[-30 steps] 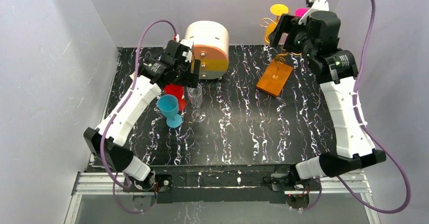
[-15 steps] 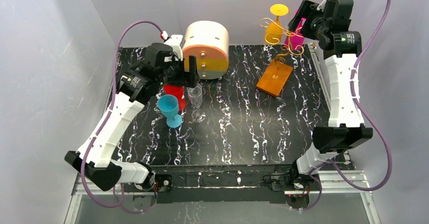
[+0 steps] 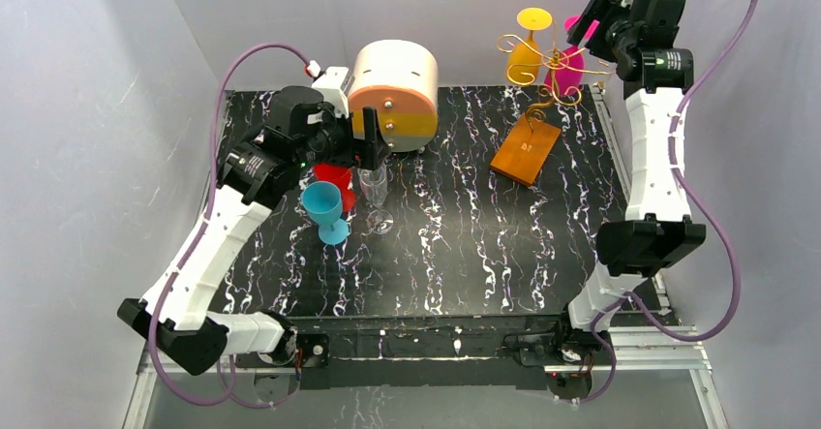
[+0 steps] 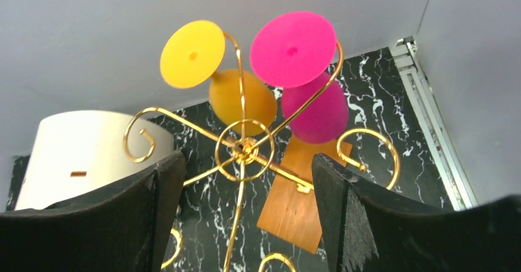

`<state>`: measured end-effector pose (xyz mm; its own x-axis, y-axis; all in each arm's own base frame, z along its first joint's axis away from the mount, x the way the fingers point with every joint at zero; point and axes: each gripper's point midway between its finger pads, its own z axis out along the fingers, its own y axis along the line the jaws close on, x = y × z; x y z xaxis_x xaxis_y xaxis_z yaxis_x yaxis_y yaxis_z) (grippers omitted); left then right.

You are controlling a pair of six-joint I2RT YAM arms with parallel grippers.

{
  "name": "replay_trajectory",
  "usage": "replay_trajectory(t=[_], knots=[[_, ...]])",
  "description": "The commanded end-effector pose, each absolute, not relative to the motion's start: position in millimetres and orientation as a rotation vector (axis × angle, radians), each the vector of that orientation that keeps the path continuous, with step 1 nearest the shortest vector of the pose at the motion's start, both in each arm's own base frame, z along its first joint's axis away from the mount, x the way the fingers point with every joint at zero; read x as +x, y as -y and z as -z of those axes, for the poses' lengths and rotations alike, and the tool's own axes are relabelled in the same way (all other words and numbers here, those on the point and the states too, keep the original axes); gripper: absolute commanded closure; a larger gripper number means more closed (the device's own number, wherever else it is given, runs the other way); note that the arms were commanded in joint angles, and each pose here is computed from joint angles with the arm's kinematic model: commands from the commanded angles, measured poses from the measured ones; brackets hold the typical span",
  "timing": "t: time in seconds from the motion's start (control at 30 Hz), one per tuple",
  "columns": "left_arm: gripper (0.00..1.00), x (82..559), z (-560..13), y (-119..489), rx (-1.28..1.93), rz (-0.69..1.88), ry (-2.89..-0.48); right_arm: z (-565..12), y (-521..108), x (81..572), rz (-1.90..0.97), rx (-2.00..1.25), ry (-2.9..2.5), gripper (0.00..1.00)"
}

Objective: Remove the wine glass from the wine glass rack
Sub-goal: Pick up the wine glass from the wine rack.

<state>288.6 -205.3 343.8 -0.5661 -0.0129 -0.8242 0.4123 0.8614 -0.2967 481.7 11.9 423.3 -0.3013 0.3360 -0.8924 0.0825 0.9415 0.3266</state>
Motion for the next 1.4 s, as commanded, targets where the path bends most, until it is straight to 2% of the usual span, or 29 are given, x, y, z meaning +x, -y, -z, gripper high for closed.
replay_trajectory(t=[0.0,0.1,0.4,0.53,0.7,0.87,1.37], knots=[[0.1,279.2,-350.0,205.3,0.299,0.621,-2.082,-439.7,6.4,503.9,-0.175,0.337,-1.788,0.16],[0.09,276.6,-347.0,203.6,0.303,0.617,-2.088,-433.9,19.8,505.4,-0.094,0.349,-1.801,0.13],[0.07,277.0,-339.3,205.2,0.323,0.614,-2.103,-415.1,30.3,498.5,-0.027,0.34,-1.865,0.12],[0.06,277.0,-340.0,203.3,0.323,0.603,-2.098,-422.5,14.7,477.8,-0.107,0.29,-1.894,0.11],[0.04,278.3,-338.6,202.5,0.319,0.595,-2.098,-422.2,-29.7,441.3,-0.352,0.152,-1.93,0.12],[0.04,278.3,-338.0,202.4,0.321,0.594,-2.098,-402.8,-35.9,416.6,-0.376,0.124,-2.003,0.11],[0.02,273.5,-345.9,199.8,0.313,0.604,-2.078,-354.6,-43.4,431.9,-0.426,0.101,-2.132,0.05]])
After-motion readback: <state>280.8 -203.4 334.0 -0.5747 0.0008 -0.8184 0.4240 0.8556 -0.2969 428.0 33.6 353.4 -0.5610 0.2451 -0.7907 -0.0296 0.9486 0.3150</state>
